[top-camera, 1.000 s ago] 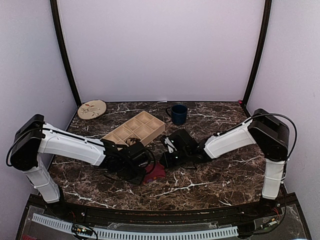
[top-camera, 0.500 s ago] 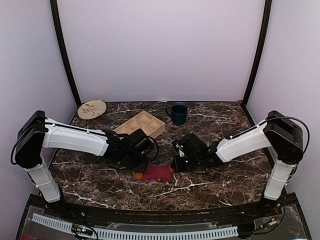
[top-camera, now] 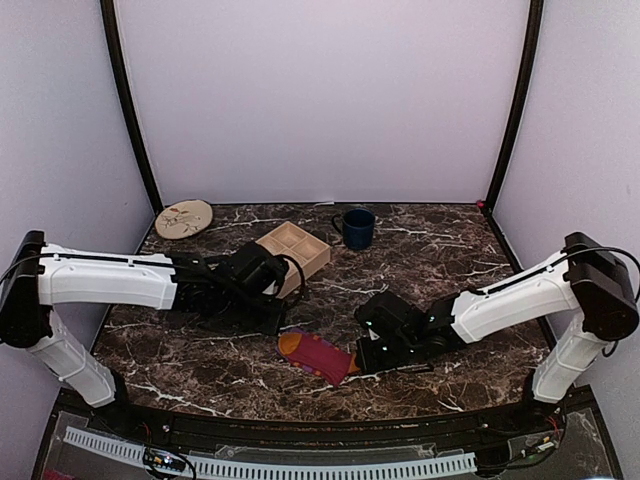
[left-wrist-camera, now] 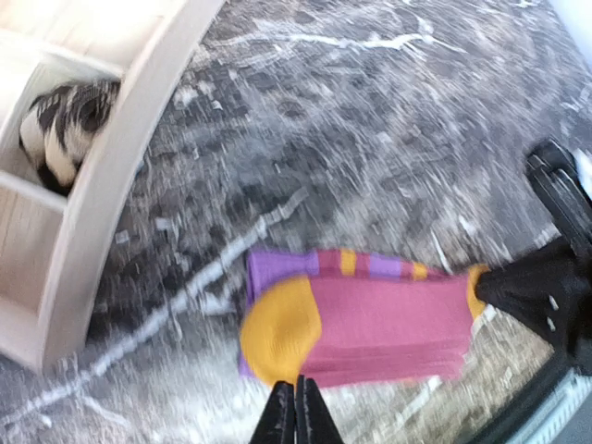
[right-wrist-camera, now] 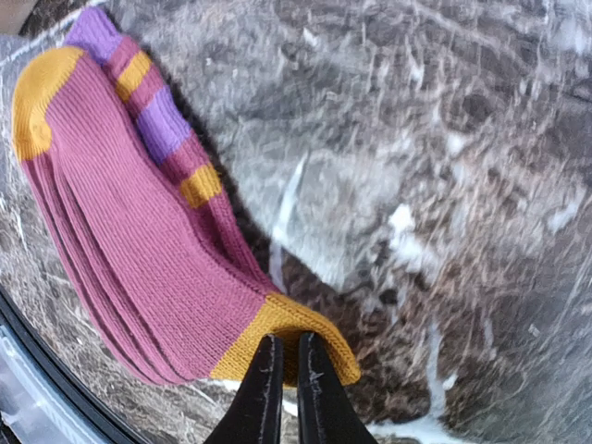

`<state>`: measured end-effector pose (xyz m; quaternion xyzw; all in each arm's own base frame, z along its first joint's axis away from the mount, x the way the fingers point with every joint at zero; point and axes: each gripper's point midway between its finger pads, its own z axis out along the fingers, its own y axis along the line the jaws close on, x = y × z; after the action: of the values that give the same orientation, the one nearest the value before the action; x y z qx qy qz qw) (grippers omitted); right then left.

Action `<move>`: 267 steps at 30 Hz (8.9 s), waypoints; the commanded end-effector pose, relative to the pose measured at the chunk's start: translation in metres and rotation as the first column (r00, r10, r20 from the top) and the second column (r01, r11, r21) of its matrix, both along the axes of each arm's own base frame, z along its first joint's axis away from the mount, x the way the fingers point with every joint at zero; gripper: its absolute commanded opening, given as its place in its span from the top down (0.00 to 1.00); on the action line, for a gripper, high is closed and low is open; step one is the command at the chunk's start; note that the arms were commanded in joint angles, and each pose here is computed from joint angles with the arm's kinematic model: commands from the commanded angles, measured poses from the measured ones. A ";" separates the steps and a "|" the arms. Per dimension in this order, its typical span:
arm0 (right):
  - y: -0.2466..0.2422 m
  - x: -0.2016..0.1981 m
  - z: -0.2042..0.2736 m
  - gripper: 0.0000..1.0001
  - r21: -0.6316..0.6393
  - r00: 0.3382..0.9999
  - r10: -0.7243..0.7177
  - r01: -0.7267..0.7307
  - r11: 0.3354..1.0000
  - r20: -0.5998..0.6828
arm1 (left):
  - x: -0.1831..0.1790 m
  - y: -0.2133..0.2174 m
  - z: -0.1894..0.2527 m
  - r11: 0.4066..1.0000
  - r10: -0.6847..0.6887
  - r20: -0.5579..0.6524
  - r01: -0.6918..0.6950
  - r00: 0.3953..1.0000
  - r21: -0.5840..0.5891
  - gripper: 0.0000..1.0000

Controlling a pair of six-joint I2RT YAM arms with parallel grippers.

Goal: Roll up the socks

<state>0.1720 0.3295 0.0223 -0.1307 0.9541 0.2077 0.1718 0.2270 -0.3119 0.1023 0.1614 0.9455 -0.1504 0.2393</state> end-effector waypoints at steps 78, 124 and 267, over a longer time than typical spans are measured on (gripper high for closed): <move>0.020 -0.038 0.072 0.53 -0.118 0.831 0.407 -0.393 0.912 0.378 | 0.060 -0.005 0.034 0.984 0.013 0.194 0.023 0.981 -0.179 0.99; 0.049 -0.031 0.005 0.56 -0.422 0.796 0.491 -0.332 0.844 0.354 | 0.010 0.076 0.115 0.936 0.088 0.489 0.097 0.868 -0.340 0.09; -0.007 -0.032 0.034 1.00 0.602 0.817 0.334 0.020 0.798 -0.470 | -0.068 -0.121 -0.055 0.464 -0.845 0.359 0.877 0.396 0.123 0.57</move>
<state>0.1393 0.3237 0.0505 -0.0779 0.8416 0.5249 -0.1006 0.1609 -0.4238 0.0426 0.6336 0.6642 -0.2519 0.3067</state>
